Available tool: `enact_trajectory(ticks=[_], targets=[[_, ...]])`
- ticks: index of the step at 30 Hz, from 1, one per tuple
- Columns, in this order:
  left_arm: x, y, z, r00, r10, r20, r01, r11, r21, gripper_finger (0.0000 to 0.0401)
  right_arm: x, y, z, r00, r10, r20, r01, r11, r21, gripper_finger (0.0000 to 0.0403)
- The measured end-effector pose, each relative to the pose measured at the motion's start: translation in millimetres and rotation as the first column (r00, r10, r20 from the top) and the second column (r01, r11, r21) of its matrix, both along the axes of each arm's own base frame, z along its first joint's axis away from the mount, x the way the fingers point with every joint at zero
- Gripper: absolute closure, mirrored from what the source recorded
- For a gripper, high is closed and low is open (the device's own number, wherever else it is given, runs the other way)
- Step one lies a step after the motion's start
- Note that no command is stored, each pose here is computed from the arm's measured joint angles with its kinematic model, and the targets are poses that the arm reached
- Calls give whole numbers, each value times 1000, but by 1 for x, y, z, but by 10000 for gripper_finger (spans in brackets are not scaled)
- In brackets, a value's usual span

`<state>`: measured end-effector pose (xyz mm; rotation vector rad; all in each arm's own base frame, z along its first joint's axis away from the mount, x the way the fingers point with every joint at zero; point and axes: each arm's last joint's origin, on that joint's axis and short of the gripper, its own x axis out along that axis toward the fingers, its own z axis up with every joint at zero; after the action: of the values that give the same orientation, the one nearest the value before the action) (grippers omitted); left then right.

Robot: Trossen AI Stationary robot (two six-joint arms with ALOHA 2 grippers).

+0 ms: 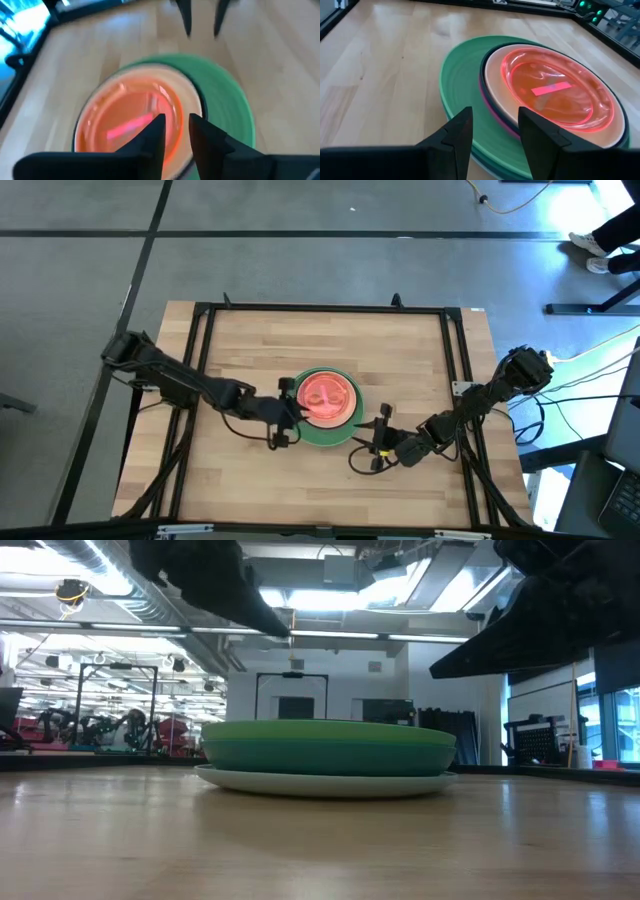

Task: Stack plastic plates
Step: Return to Home Position

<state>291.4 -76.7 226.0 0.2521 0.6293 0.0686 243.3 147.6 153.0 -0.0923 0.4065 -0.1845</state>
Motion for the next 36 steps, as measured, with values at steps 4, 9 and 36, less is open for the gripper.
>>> enact_trajectory(ticks=[4, 9, 36], targets=[[-14, 12, -9, 981, 18, 195, -5, 998, -65, 333, 0, 0, 0, 1000, 0, 0, 0, 1000, -3, 253], [-42, 27, -18, 942, 14, 334, 32, 991, -131, 349, -4, -3, 3, 999, 7, -39, -9, 999, -48, 253], [-151, 53, -44, 807, 94, 583, 53, 972, -231, 398, -86, -91, 36, 987, 135, 90, -146, 980, 138, 387]])
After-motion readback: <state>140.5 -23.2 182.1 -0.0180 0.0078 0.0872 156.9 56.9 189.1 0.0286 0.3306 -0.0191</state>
